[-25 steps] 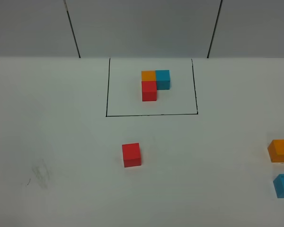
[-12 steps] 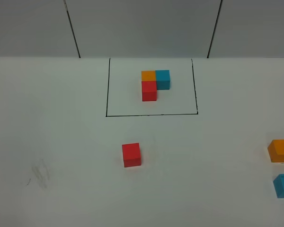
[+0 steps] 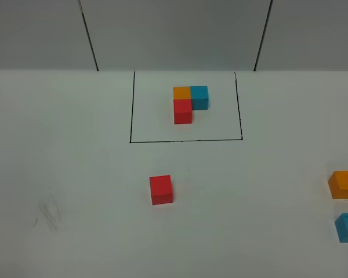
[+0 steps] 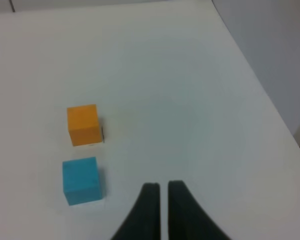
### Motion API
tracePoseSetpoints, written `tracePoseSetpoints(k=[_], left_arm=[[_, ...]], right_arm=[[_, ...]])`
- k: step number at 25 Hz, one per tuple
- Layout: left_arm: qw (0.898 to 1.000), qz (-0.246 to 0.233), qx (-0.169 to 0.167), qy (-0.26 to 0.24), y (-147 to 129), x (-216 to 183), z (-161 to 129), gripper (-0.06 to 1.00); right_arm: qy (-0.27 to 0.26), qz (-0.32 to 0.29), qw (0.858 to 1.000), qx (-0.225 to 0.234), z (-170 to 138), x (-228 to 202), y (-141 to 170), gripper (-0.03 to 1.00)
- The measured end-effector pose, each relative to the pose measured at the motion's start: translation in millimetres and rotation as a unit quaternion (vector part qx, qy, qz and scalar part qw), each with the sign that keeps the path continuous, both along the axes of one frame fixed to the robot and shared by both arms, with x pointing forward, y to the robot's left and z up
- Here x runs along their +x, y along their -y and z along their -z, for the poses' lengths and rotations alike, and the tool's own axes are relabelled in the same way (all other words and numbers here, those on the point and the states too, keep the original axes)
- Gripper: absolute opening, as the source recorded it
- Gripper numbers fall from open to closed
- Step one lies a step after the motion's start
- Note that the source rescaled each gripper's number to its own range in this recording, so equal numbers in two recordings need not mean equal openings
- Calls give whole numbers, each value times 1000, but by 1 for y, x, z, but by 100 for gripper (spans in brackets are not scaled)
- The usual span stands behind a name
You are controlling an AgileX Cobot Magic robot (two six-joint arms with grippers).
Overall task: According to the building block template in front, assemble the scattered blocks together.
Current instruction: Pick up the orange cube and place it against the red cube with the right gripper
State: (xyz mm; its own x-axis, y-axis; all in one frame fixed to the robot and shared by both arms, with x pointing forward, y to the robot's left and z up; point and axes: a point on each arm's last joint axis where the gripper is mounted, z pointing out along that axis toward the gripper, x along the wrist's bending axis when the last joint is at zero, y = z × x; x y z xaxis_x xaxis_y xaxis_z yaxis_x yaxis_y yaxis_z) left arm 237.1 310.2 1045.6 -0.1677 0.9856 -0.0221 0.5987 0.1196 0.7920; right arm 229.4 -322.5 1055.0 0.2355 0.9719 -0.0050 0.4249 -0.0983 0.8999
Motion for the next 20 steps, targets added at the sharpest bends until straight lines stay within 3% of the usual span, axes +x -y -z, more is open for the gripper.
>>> tracePoseSetpoints(k=[13,20], left_arm=[[1000,0,0,0,0,0,0,0],[1000,0,0,0,0,0,0,0]], right_arm=[[0,1,1000,-1,0,0,0,1],[0,8,999,-35,-1,0,4,3]])
